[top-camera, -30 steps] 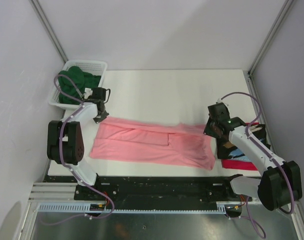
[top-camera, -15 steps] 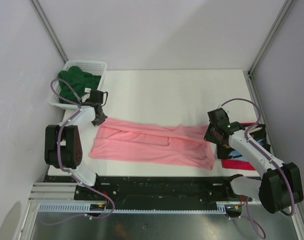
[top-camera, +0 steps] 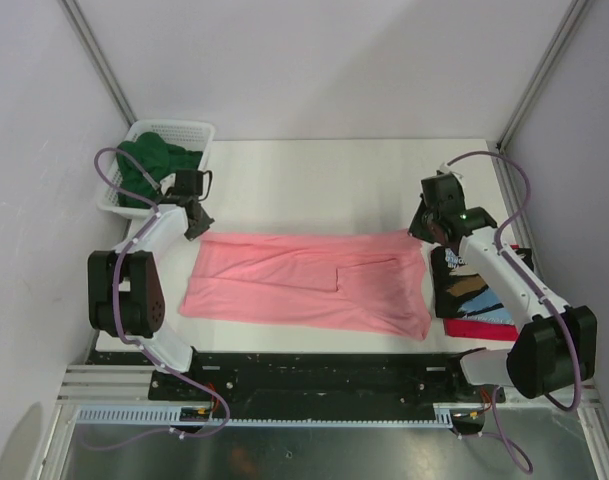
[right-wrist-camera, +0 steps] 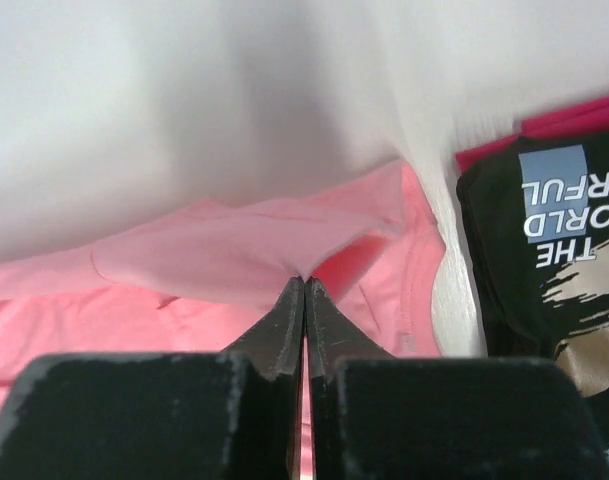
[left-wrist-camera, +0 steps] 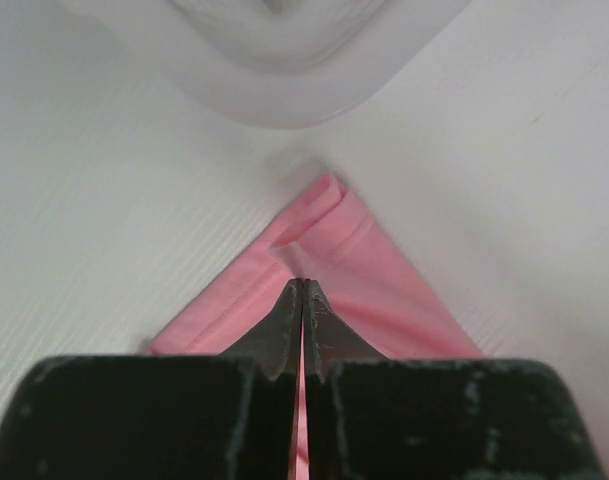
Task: Fold and stack the t-shirts
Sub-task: Fold the other side of the tshirt into a rectangle
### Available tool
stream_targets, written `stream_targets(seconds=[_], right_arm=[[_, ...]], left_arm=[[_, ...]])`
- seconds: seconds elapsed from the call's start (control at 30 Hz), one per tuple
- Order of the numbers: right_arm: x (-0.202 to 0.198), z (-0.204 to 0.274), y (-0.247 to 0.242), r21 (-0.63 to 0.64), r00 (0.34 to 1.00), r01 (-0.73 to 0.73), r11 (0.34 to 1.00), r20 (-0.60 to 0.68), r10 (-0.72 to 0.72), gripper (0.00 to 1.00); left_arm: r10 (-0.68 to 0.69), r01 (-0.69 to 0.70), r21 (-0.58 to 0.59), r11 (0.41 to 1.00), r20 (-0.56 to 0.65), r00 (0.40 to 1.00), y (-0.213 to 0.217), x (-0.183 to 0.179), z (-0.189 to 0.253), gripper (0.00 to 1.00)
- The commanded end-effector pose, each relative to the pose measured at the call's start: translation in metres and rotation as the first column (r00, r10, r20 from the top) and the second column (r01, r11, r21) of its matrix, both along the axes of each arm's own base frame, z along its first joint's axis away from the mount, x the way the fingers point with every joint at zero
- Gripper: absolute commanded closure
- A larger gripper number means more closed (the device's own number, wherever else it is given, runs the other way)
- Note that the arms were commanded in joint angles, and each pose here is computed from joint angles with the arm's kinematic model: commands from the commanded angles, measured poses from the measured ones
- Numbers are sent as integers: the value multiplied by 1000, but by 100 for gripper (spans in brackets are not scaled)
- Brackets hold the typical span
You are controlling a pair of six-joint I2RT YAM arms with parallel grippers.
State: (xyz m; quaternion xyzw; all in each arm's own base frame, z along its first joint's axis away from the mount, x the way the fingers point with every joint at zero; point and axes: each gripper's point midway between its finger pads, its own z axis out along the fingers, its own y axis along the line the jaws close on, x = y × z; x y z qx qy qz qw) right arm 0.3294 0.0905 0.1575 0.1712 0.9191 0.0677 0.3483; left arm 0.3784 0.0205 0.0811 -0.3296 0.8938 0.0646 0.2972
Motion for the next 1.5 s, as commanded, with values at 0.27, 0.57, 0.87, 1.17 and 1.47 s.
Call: stream_targets(seconds=[0.27,0.57,0.87,1.17,1.47], right_arm=[[-20,10,1,-38,1000,-1,999,-24,0,98],[-69,-54,1,-26,988,2,1000,-151,-6,98],[-71,-74,-7,-19,985,20,1000,-168,-23,99],[-78,-61,-12,-11,987,32,999,-158,-33,99],[-92,-94,-1,19,974,8,1000,-226,-4,97]], left_arm=[[1,-1,-3,1000,39,999,5,-4,13,100],[6,-6,0,1000,-11,1000,7,-28,-5,100],[-1,1,4,1000,-7,1000,8,-31,-2,100],[-5,5,12,1000,18,1000,11,-37,7,100],[43,-44,-32,998,-28,999,15,-60,-15,100]])
